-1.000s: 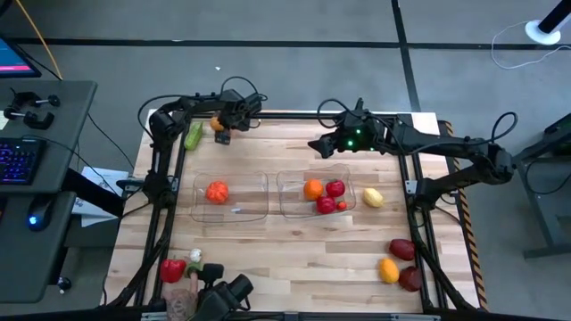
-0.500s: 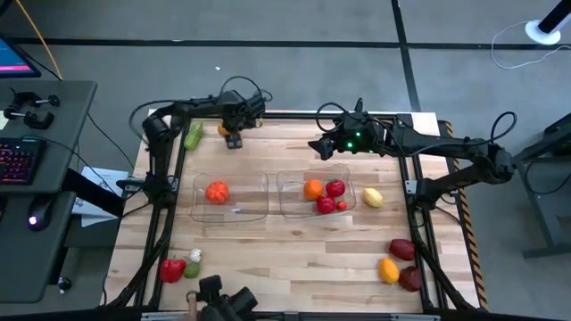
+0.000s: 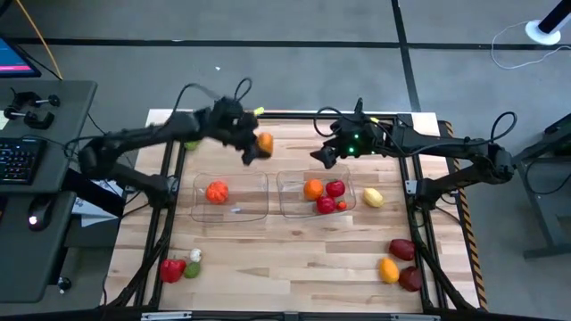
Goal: Sort produce into baskets
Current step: Put the top brown potato into the left transparent bin
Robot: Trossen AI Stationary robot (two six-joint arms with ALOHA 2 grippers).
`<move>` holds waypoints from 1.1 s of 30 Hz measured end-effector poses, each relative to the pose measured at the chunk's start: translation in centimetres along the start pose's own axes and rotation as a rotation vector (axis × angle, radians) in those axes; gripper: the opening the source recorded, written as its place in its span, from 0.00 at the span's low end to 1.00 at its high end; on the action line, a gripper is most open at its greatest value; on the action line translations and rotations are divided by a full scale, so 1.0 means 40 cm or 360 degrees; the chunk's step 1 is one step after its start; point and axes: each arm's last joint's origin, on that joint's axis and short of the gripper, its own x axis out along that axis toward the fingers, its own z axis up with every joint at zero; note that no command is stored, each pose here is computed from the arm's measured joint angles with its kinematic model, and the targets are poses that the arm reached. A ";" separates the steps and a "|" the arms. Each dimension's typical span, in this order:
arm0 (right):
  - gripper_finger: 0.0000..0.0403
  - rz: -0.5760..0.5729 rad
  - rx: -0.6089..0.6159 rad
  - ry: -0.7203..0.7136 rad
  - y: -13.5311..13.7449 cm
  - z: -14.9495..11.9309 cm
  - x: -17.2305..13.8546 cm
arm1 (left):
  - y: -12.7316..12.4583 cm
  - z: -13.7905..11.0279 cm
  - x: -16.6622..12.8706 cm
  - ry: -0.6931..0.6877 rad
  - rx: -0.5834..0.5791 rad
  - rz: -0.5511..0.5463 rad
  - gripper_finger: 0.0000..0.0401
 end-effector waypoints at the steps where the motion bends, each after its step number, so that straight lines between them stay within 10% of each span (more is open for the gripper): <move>1: 0.92 0.0001 -0.0015 0.0016 -0.001 -0.002 -0.001 | -0.026 -0.019 0.003 -0.0054 0.0014 -0.0038 0.64; 9: 0.92 0.0039 -0.0047 -0.0130 0.000 0.017 -0.063 | -0.139 -0.162 0.081 -0.0361 0.0011 -0.0202 0.64; 17: 0.92 0.0064 -0.0044 -0.0312 0.004 0.036 -0.112 | -0.161 -0.170 0.094 -0.0494 -0.0062 -0.0283 0.65; 23: 0.92 0.0055 -0.0045 -0.0297 0.004 0.036 -0.100 | -0.152 -0.211 0.036 -0.0050 -0.0141 -0.0408 0.65; 33: 0.92 0.0042 -0.0058 -0.0284 0.003 0.035 -0.090 | -0.137 -0.317 -0.064 0.0369 -0.0413 0.0147 0.65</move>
